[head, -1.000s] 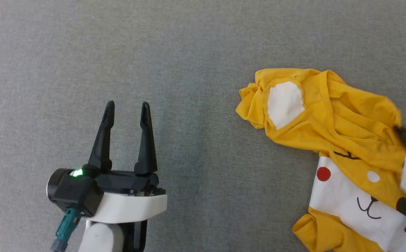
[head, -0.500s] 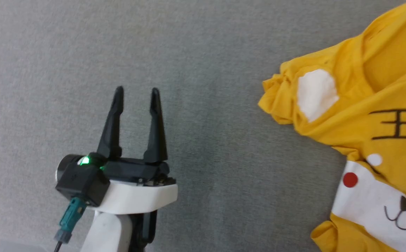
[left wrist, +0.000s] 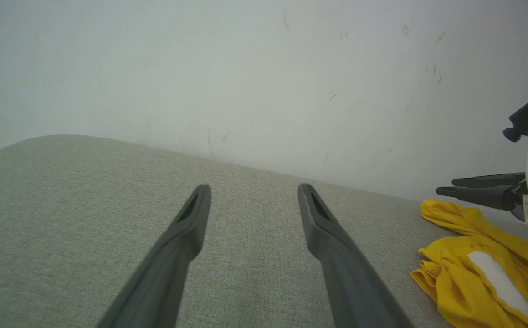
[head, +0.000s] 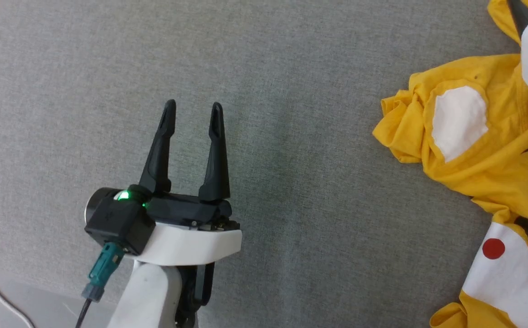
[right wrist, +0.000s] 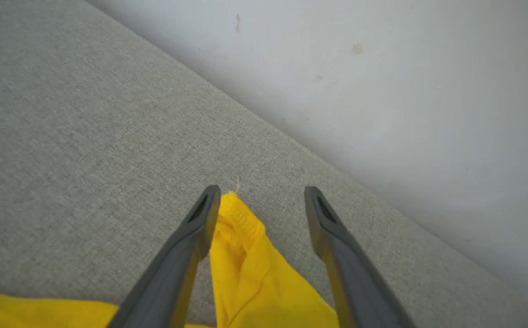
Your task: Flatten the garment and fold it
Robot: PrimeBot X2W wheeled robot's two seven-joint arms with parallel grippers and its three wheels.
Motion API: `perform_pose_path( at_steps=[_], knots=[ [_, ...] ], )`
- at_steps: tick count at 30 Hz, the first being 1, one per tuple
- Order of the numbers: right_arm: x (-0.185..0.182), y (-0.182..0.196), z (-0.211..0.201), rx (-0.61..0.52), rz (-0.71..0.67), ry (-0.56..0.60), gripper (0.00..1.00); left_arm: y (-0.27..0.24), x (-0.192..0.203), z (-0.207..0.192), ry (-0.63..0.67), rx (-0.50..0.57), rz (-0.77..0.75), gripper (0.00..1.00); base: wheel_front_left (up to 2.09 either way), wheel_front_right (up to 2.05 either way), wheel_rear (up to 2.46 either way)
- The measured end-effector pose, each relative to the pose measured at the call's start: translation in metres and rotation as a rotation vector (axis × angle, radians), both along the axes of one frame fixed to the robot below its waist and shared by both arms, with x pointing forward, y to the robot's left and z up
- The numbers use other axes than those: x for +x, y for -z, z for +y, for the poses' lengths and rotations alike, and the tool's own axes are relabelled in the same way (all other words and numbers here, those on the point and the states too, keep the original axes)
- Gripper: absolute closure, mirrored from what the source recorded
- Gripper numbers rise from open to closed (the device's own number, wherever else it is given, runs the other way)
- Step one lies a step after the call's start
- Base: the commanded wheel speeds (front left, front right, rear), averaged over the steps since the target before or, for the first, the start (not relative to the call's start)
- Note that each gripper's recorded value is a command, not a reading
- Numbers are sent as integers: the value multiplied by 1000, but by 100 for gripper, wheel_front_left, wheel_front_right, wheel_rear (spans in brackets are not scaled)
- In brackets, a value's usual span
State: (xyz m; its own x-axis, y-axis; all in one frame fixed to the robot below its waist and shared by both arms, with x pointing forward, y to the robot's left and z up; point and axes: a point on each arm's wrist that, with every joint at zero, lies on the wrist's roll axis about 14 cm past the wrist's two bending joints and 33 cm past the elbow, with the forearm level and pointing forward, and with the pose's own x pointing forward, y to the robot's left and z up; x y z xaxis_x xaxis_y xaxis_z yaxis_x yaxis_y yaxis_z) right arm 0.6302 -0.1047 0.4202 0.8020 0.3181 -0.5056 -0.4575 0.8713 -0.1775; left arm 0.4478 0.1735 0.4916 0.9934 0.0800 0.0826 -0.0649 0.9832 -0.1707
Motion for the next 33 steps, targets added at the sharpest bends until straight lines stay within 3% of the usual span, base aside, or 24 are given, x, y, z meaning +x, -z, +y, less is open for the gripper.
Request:
perform_pose_path(
  at_steps=[7, 14, 22, 30, 31, 32, 33],
  knots=[
    [-14, -63, 9, 157, -102, -25, 0, -10, -9, 6, -16, 14, -18, 0, 0, 0, 0],
    [-90, -78, -3, 206, -33, -40, 0, -19, -21, -2, 13, 7, -38, 0, 0, 0, 0],
    [-178, -38, -9, 93, 237, -79, 0, -39, -23, -22, 81, -19, -96, 0, 0, 0, 0],
    [-203, 12, 6, -37, 379, -182, 0, -38, -28, -12, 51, -14, -86, 0, 0, 0, 0],
    [-203, 19, 9, -46, 393, -193, 25, -36, -28, -10, 45, -14, -82, 0, 0, 0, 0],
    [-204, 25, 12, -49, 406, -203, 57, -35, -29, -8, 39, -15, -78, 0, 0, 0, 0],
    [-202, 28, 16, -51, 405, -215, 100, -34, -29, -6, 34, -16, -73, 0, 0, 0, 0]
  ],
)
